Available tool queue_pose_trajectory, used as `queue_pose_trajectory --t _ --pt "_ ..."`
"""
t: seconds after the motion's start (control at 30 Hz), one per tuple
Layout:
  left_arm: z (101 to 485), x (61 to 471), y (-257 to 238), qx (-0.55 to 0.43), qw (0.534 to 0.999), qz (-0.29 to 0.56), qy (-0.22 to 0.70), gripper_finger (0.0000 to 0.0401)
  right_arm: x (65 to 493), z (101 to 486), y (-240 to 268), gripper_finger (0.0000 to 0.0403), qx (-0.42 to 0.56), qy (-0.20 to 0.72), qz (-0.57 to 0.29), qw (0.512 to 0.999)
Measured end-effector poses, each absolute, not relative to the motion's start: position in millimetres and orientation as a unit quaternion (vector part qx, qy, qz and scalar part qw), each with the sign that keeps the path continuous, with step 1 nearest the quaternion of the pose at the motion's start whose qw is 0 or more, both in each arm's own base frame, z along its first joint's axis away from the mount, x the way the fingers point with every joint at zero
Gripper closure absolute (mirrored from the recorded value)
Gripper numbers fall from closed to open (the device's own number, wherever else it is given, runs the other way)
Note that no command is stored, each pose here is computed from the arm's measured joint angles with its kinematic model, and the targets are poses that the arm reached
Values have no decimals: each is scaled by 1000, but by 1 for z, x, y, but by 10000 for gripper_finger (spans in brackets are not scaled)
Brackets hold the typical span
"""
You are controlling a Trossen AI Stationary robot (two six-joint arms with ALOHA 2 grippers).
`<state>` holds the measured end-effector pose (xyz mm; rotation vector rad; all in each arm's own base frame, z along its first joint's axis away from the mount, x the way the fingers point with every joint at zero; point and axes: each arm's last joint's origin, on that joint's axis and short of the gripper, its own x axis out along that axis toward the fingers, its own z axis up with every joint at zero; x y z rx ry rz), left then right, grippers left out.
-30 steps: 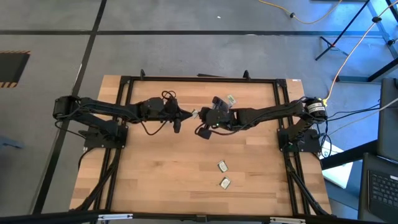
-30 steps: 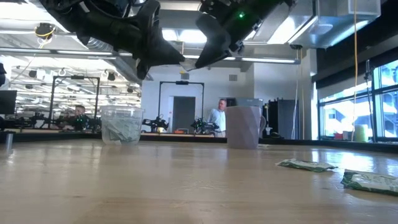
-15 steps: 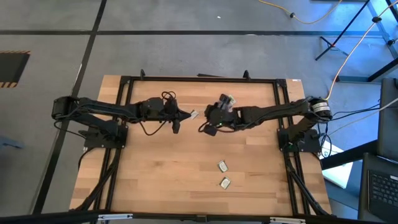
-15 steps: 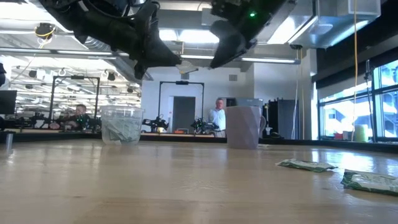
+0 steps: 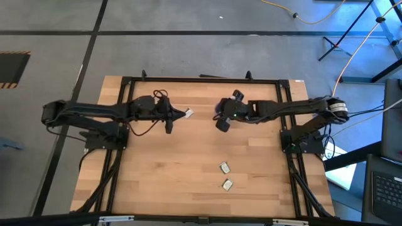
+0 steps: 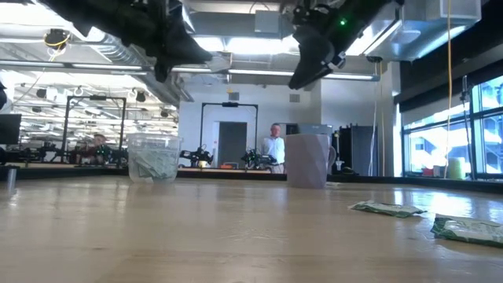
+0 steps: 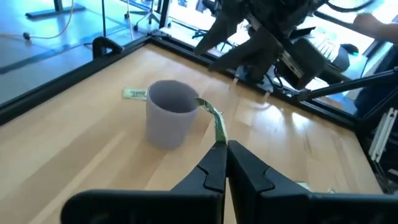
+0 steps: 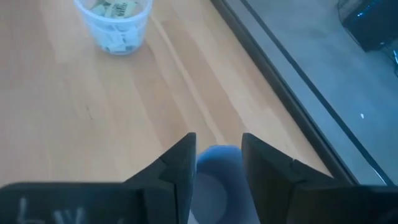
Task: Pick and place Stevia / Truvia into bins
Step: Put the green stevia packet into the transparent container
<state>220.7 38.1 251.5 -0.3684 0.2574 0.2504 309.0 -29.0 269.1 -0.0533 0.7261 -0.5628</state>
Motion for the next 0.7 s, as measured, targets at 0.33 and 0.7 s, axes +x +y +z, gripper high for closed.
queue_pose_trajectory --t 0.33,0.7 --pt "255 208 37 -179 962 151 143 398 302 264 -30 271 -21 351 -261 899" --pt "247 183 33 -193 940 160 231 398 300 266 -41 271 1 359 -224 906"
